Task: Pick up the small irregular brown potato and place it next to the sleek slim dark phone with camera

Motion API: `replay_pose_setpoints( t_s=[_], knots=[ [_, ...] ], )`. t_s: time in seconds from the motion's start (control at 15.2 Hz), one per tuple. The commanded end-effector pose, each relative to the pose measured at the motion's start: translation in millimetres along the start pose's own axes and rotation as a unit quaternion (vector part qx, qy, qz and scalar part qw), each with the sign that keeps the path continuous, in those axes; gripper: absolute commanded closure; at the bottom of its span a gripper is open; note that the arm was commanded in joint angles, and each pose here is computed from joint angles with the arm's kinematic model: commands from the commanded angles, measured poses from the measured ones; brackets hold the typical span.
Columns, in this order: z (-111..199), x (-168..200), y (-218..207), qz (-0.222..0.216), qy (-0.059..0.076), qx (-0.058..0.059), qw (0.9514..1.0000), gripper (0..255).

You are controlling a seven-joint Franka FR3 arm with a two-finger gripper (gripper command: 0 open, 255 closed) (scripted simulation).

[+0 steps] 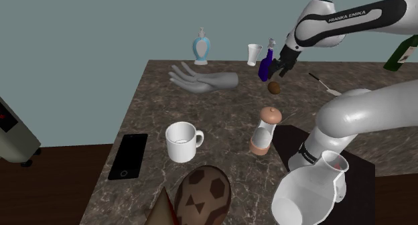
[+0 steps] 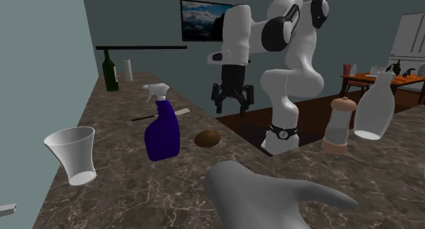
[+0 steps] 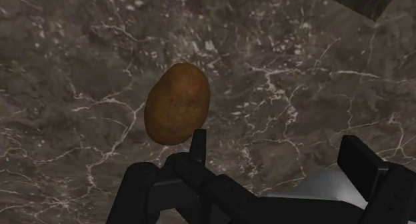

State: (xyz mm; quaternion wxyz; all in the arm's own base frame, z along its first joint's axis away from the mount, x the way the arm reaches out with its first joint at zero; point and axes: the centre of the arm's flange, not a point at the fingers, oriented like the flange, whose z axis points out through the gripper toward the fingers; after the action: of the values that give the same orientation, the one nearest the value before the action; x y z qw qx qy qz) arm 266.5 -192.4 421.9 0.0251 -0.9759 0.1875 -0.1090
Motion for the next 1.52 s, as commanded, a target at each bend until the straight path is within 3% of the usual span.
replay_pose_setpoints(
  t_s=[0.0,0.4,0.92,1.39,1.45],
  knots=[
    [16,-2,17,0.02,0.011,-0.005,0.9997,0],
    [60,-12,71,0.076,0.037,-0.016,0.9963,0],
    [100,-9,72,0.076,0.037,-0.016,0.9963,0],
    [100,-9,72,0.076,0.037,-0.016,0.9963,0],
    [100,-9,72,0.076,0.037,-0.016,0.9963,255]
  ],
)
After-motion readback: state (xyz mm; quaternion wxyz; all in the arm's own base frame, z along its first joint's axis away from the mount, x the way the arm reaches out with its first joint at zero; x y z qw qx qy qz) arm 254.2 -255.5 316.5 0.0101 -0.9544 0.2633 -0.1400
